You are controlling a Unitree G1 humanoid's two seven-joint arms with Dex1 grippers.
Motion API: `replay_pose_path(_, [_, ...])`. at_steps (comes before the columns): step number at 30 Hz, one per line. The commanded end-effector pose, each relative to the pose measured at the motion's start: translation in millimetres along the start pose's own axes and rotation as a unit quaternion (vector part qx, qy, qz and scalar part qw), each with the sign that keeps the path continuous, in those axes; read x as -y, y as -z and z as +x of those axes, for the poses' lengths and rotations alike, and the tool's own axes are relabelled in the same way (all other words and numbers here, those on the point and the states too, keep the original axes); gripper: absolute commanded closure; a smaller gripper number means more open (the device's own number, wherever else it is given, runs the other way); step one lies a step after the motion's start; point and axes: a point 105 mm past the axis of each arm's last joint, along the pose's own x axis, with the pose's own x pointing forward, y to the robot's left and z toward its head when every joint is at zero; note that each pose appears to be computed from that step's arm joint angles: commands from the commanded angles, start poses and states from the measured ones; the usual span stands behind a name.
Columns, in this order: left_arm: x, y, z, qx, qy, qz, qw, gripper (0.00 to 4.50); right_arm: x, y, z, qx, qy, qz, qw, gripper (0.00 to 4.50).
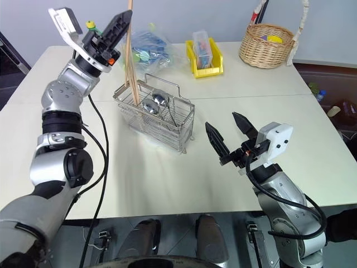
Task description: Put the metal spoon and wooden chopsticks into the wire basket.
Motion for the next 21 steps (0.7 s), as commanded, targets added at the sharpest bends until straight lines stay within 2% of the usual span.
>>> replay_pose_path(1, [-4.1,-1.9,-3.1,0.007,-0.029,0.074,0.997,4.49,-13.4,-8.6,0.4,0.007,-0.034,-0.013,0.999,0.0])
replay_pose_path(10, [-15.1,7.8,-12.2,0.021,-0.068,0.108,0.992,4.49,-18.0,-5.3,-2.9,-0.027,-0.076,-0.007,0.997,0.0])
replay_pose_path(21, [-13.2,27.1,-17.0,0.025,-0.08,0.117,0.99,4.49,-34.7,-2.9,-9.5,-0.065,-0.139,-0.003,0.988,0.0])
